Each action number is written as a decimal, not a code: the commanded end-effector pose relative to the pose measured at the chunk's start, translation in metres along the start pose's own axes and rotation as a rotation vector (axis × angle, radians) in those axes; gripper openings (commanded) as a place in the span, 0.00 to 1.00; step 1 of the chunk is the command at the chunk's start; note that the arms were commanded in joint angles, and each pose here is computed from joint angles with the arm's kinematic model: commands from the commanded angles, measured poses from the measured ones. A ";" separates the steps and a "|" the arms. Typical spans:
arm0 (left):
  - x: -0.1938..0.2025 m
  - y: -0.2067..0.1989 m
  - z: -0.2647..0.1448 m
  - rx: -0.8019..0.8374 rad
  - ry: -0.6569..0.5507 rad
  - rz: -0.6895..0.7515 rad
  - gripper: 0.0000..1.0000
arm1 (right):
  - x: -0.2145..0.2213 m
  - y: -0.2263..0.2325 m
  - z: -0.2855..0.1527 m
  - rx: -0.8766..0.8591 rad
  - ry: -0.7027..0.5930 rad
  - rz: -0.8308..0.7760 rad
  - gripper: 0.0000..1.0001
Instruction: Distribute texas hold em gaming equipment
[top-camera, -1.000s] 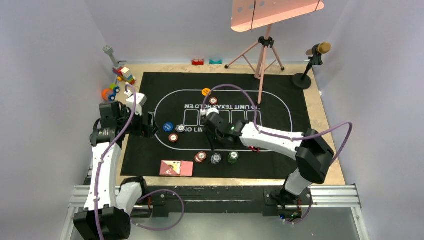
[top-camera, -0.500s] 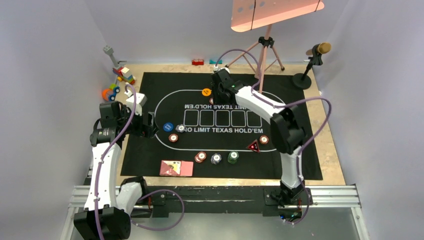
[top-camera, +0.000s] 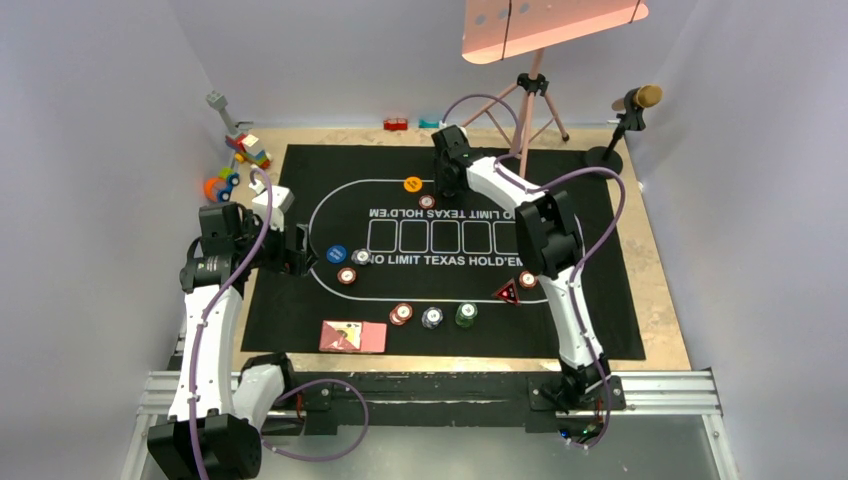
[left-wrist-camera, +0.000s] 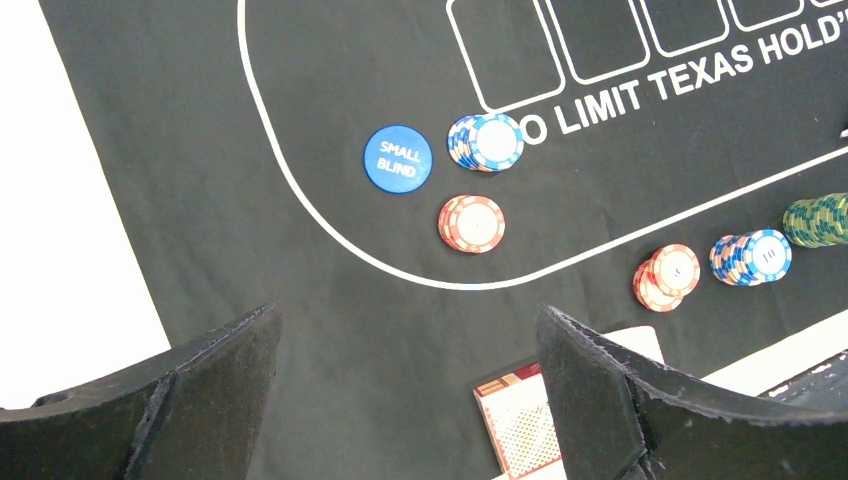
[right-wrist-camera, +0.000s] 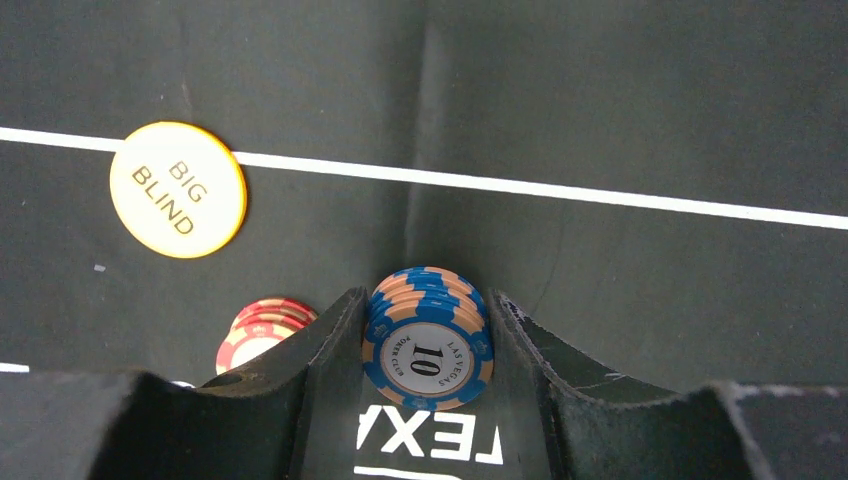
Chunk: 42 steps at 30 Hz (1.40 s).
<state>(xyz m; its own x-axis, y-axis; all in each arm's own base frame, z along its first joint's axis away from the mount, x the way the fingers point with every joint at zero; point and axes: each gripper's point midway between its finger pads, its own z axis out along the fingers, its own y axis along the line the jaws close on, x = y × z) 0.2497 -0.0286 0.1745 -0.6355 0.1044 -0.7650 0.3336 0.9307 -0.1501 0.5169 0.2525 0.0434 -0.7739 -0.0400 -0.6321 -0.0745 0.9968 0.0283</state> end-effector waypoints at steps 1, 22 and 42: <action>-0.009 0.001 -0.001 0.007 -0.041 0.040 1.00 | -0.028 0.010 -0.009 -0.033 -0.063 0.006 0.10; -0.009 0.000 -0.002 0.008 -0.043 0.042 1.00 | -0.021 0.020 -0.003 -0.085 -0.021 0.004 0.66; -0.010 -0.001 -0.004 0.005 -0.058 0.052 1.00 | 0.119 0.059 -0.199 -0.294 -0.084 -0.117 0.72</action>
<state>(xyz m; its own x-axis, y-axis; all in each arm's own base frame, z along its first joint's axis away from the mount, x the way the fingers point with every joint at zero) 0.2489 -0.0289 0.1766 -0.6249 0.1124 -0.7726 0.3412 0.9294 -0.1407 0.3470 0.2868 0.1532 -0.6590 -0.1057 -0.7447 -0.3140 0.9383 0.1448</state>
